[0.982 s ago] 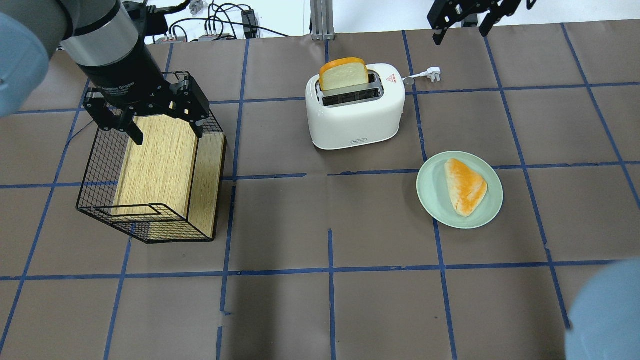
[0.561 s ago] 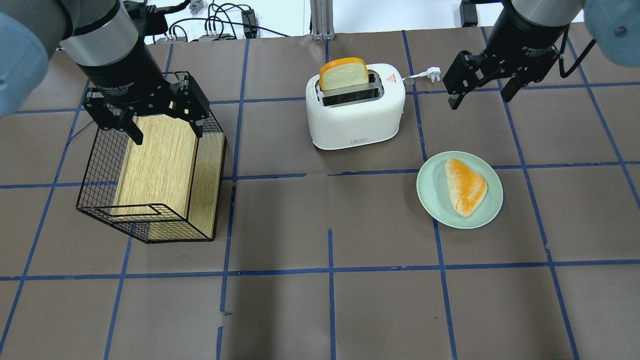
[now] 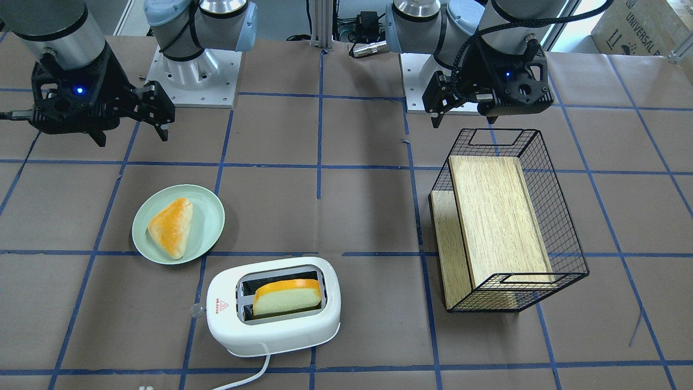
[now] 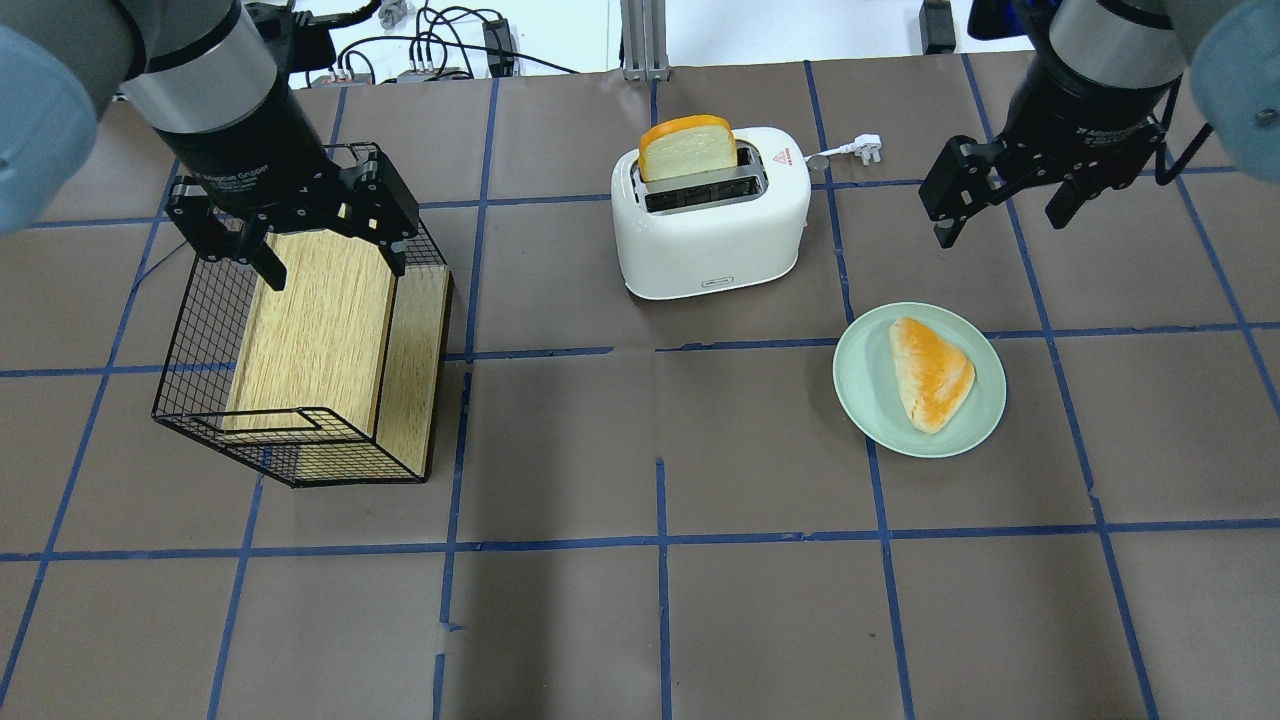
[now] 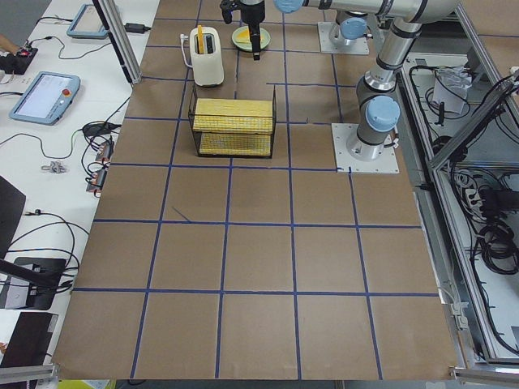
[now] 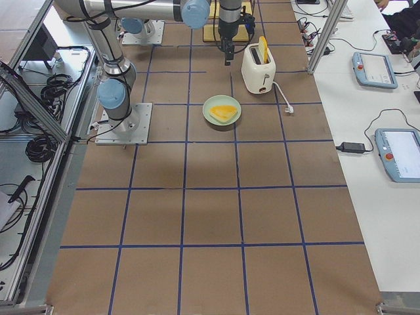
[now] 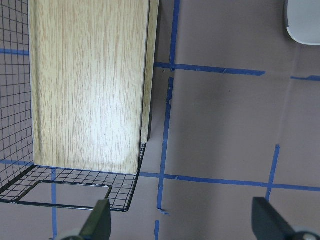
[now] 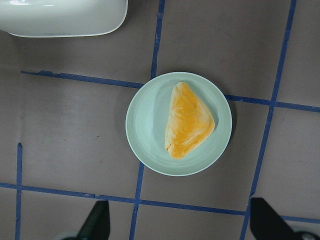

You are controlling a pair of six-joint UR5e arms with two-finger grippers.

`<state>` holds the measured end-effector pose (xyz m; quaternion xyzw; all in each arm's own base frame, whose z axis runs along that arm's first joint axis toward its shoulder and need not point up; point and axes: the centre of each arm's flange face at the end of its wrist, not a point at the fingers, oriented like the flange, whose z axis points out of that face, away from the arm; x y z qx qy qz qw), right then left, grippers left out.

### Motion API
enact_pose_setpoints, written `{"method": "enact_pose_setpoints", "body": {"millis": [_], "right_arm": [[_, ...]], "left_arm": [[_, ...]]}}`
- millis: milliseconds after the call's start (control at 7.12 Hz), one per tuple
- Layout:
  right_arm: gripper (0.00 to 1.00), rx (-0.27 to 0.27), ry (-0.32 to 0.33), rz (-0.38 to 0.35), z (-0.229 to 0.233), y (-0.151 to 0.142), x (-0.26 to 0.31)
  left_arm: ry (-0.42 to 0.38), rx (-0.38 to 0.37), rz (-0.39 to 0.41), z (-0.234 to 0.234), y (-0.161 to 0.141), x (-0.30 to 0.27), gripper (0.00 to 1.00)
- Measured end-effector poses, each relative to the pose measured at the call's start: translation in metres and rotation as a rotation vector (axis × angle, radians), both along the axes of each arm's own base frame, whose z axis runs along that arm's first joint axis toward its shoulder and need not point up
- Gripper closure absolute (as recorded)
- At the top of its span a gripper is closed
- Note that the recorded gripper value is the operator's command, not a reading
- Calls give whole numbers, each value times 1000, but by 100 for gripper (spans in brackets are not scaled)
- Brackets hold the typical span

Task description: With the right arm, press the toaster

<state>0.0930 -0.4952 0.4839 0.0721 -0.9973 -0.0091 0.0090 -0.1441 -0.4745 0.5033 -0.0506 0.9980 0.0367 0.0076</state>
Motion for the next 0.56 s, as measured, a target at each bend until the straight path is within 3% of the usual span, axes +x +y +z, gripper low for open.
{"method": "enact_pose_setpoints", "body": {"millis": [561], "right_arm": [[0,-2,10,0,0,0,-1]], "left_arm": [[0,-1,0,0,0,0,0]]}}
